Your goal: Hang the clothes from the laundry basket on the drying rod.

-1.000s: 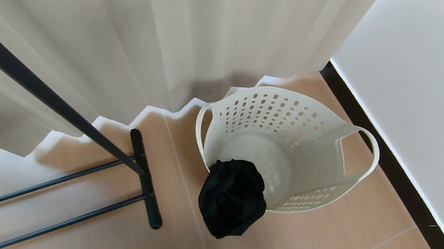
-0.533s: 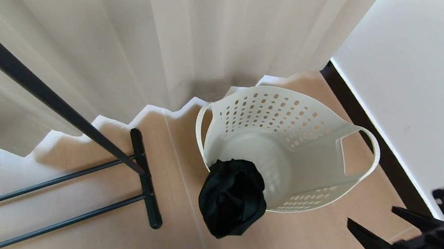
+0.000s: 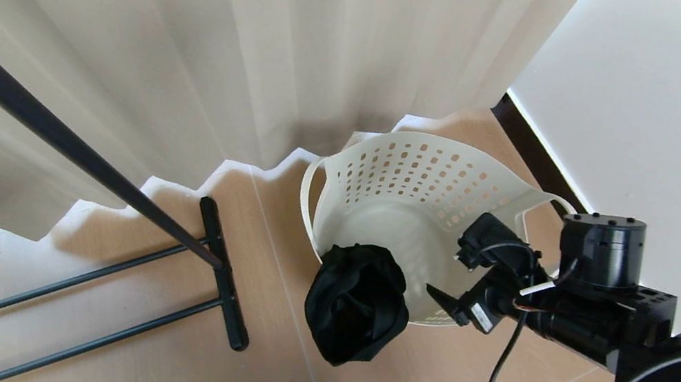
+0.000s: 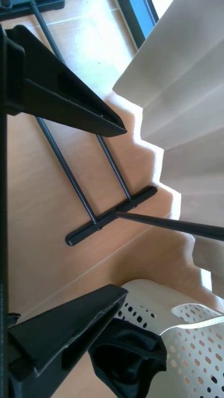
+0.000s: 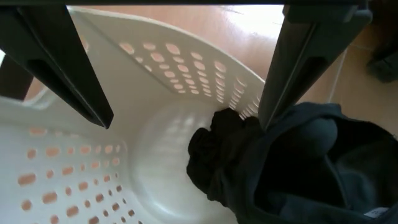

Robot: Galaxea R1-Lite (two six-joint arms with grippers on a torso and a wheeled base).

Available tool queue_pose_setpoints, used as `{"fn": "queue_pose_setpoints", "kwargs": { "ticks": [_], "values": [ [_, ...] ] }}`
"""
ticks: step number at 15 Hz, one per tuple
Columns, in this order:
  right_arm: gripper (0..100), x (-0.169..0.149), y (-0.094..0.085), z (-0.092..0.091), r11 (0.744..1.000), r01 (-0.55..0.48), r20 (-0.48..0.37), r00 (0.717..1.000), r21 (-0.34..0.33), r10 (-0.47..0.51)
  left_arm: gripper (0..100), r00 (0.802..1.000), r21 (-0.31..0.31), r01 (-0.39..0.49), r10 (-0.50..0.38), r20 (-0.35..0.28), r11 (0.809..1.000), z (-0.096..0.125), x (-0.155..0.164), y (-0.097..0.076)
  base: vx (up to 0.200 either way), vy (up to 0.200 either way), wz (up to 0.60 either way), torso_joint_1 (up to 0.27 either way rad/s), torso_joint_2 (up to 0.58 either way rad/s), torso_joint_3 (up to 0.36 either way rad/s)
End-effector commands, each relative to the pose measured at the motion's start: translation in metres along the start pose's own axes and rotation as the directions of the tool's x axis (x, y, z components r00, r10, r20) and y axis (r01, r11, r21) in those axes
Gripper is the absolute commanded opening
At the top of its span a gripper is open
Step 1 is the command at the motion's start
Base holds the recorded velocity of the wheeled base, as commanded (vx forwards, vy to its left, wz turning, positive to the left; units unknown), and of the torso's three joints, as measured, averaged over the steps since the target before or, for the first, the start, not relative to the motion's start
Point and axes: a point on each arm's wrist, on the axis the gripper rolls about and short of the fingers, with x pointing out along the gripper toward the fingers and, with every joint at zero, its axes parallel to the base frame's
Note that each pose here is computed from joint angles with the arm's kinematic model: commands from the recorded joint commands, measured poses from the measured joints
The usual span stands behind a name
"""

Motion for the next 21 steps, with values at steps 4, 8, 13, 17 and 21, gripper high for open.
{"fn": "queue_pose_setpoints", "kwargs": {
  "ticks": [4,8,13,17,21],
  "values": [
    [100,0.034,0.03,0.012,0.993,-0.056,-0.009,0.998,-0.104,0.055,100,1.0,0.0,-0.001,0.001,0.0,1.0,0.0,0.0,0.0,0.0,0.0,0.0,0.0,0.0,0.0],
    [100,0.06,0.046,0.02,0.991,-0.015,-0.042,0.999,-0.129,0.01,100,1.0,0.0,-0.001,0.001,0.0,1.0,0.0,0.0,0.0,0.0,0.0,0.0,0.0,0.0,0.0],
    [100,0.093,0.05,0.017,0.992,0.015,-0.072,0.997,-0.129,-0.024,100,1.0,0.0,-0.001,0.001,0.0,1.0,0.0,0.0,0.0,0.0,0.0,0.0,0.0,0.0,0.0],
    [100,0.109,0.046,0.025,0.991,0.064,-0.049,0.996,-0.117,-0.07,100,1.0,0.0,-0.002,0.002,0.0,1.0,0.0,0.0,0.0,0.0,0.0,0.0,0.0,0.0,0.0],
    [100,0.119,0.039,0.031,0.991,0.093,-0.026,0.995,-0.092,-0.096,100,1.0,0.0,-0.002,0.002,0.0,1.0,0.0,0.0,0.0,0.0,0.0,0.0,0.0,0.0,0.0]
  ]
}}
